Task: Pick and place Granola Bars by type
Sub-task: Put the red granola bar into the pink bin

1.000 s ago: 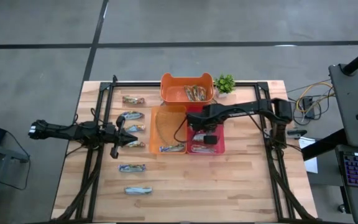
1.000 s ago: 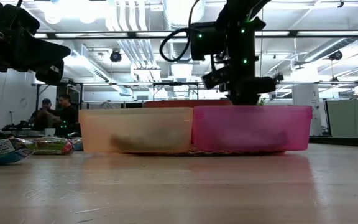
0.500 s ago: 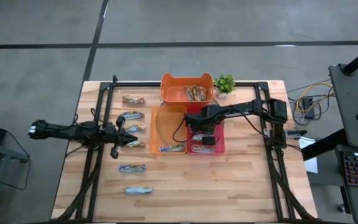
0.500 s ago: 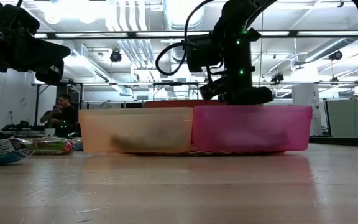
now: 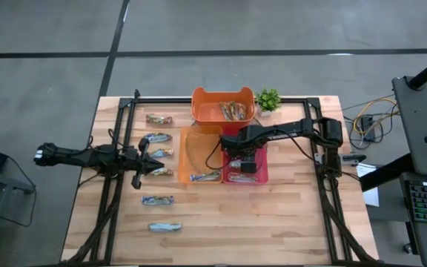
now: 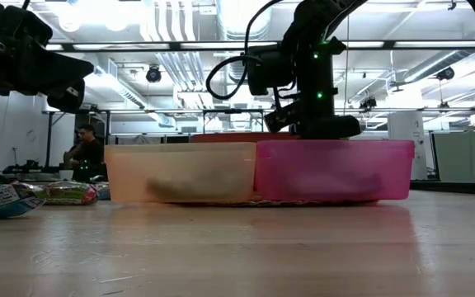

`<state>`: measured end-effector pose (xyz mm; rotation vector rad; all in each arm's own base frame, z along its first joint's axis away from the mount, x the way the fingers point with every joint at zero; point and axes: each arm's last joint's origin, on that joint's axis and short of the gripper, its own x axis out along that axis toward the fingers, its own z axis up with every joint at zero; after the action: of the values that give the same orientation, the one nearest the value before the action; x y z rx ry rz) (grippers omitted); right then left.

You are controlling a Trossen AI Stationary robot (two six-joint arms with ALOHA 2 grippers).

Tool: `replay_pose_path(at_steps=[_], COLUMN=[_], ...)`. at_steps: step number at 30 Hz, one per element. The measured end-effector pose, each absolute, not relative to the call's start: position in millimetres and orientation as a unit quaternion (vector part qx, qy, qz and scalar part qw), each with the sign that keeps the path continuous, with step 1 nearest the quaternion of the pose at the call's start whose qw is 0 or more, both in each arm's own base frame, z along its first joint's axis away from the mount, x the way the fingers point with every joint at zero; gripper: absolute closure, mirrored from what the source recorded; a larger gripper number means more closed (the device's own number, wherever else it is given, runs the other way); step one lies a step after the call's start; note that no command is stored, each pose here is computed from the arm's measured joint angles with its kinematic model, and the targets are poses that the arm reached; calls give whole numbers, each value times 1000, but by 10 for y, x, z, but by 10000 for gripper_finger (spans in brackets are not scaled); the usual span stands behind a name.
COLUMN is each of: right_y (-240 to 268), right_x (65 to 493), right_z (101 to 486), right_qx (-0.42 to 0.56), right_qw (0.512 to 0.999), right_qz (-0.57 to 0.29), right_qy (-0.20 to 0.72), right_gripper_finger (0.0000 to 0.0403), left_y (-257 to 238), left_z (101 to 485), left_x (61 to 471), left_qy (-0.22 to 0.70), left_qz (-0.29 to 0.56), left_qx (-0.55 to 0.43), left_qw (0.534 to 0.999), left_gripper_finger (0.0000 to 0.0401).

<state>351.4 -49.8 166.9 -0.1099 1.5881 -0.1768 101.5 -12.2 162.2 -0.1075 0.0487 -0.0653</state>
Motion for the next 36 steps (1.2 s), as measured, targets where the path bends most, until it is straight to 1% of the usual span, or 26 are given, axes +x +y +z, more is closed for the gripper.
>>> replay_pose_path(at_steps=[10,15,19,23,30,36], right_y=[-301,-253,-217,-157,66,361], right_x=[3502,3501,3506,3538,3544,3468], right_z=[1818,1930,2051,2186,2454,2648], right_qx=[-64,-82,-87,-81,-66,-59], right_qw=[713,711,702,706,734,770], right_qz=[-75,-118,-118,-124,-132,-123], right_qy=[694,688,697,692,663,623], right_gripper_finger=[300,286,271,258,238,209], left_y=[-121,-122,-121,-122,-121,-122], left_z=[1624,1624,1624,1623,1623,1622], left_x=[1015,1015,1015,1015,1015,1015], left_qy=[24,24,24,24,24,24], left_qz=[-33,-33,-33,-33,-33,-33], left_qx=[-54,-54,-54,-54,-54,-54], left_qw=[998,998,998,998,998,998], left_gripper_finger=[401,401,401,401,401,401])
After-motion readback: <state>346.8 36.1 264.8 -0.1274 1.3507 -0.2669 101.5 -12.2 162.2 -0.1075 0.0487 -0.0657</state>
